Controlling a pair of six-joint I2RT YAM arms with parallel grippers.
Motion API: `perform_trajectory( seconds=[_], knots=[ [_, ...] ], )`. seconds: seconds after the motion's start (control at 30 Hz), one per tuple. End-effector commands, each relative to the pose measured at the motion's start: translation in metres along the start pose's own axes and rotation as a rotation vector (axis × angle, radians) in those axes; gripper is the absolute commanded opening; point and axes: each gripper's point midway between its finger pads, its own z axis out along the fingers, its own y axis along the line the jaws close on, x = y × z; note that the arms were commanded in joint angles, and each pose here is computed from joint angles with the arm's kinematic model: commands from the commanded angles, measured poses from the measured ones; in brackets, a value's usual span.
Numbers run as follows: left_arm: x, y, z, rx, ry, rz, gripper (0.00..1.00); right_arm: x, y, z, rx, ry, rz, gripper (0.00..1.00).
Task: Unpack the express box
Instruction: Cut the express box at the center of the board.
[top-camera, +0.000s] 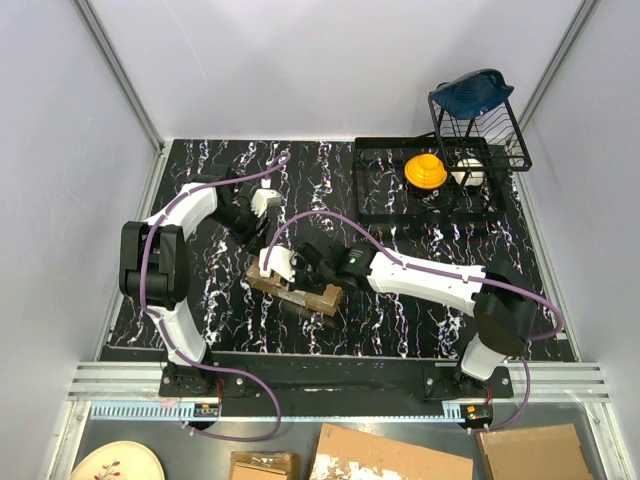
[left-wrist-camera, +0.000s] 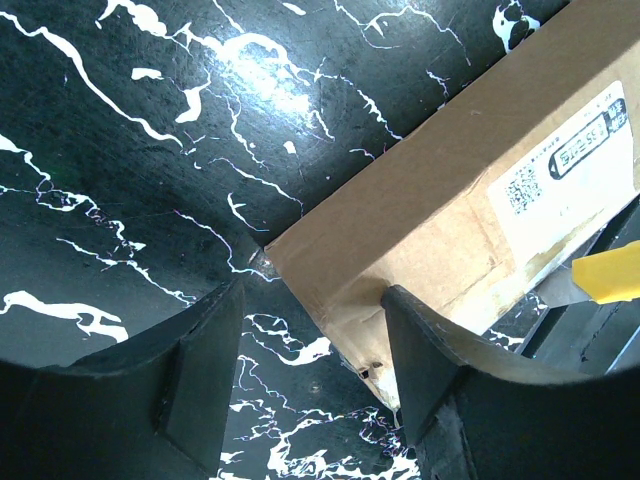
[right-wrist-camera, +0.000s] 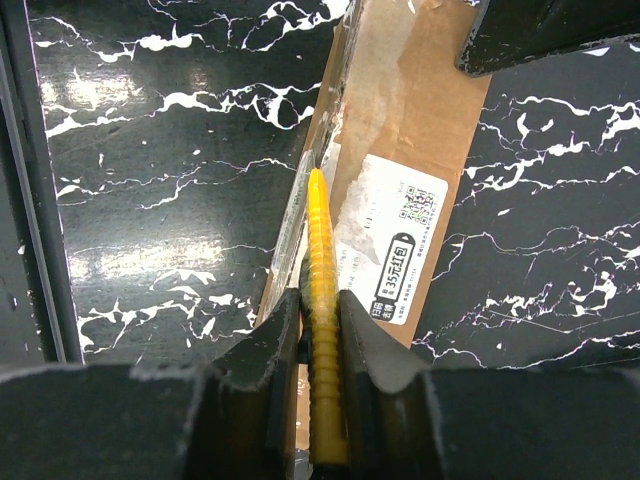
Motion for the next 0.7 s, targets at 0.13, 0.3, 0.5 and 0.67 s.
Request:
perform_trajectory(
  seconds=[0.13, 0.3, 0.5, 0.67],
  knots=[
    [0.006, 0.015, 0.002, -0.041, 0.019, 0.039, 0.6, -0.021, -0.013, -0.006, 0.046, -0.037, -0.007, 0.0],
    [0.005, 0.014, 0.002, -0.039, 0.014, 0.038, 0.6, -0.032, -0.018, -0.012, 0.06, -0.066, -0.018, 0.0],
    [0.005, 0.014, 0.002, -0.035, 0.013, 0.034, 0.6, -0.029, -0.016, -0.009, 0.054, -0.057, -0.019, 0.0],
    [0.005, 0.015, 0.003, -0.037, 0.018, 0.035, 0.59, -0.028, -0.013, -0.008, 0.041, -0.059, -0.011, 0.0]
  ],
)
